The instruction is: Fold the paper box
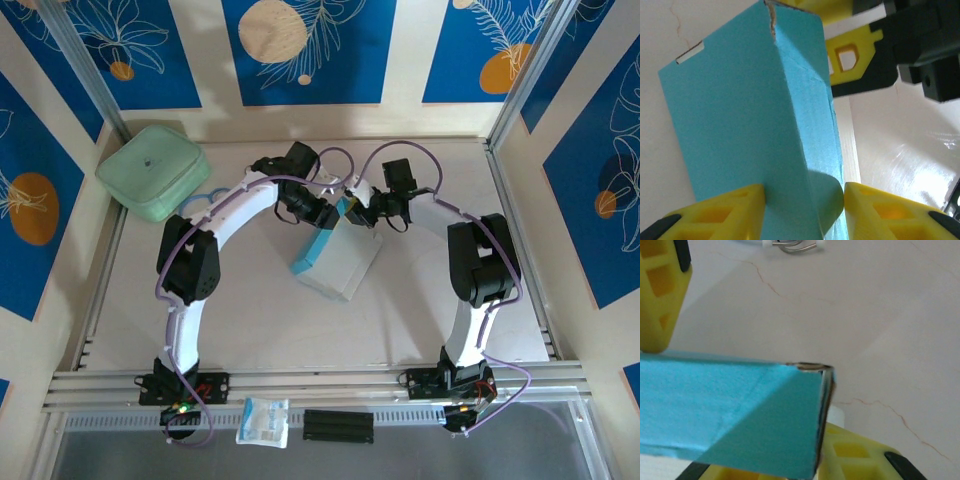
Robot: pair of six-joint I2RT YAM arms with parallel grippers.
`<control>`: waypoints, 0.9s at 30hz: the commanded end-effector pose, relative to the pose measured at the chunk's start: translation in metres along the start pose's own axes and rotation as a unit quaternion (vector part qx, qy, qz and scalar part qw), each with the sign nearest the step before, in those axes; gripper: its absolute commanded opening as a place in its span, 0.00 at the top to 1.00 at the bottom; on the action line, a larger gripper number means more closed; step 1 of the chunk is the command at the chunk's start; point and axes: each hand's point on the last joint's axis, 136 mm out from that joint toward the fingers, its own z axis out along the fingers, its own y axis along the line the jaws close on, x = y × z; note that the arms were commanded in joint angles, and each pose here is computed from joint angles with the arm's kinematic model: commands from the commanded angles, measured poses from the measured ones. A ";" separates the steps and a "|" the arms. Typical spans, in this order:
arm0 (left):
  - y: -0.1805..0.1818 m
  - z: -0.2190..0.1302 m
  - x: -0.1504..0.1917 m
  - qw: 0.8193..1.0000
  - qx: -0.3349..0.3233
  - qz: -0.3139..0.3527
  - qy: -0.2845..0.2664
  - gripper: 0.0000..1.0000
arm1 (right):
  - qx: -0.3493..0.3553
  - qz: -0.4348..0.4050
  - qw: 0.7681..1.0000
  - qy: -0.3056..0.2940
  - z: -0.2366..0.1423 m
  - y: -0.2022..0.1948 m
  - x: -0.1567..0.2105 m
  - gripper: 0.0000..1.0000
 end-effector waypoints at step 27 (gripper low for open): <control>0.030 -0.024 -0.009 0.977 0.130 -0.139 -0.091 0.58 | 0.152 0.262 0.947 0.107 -0.005 0.065 -0.020 1.00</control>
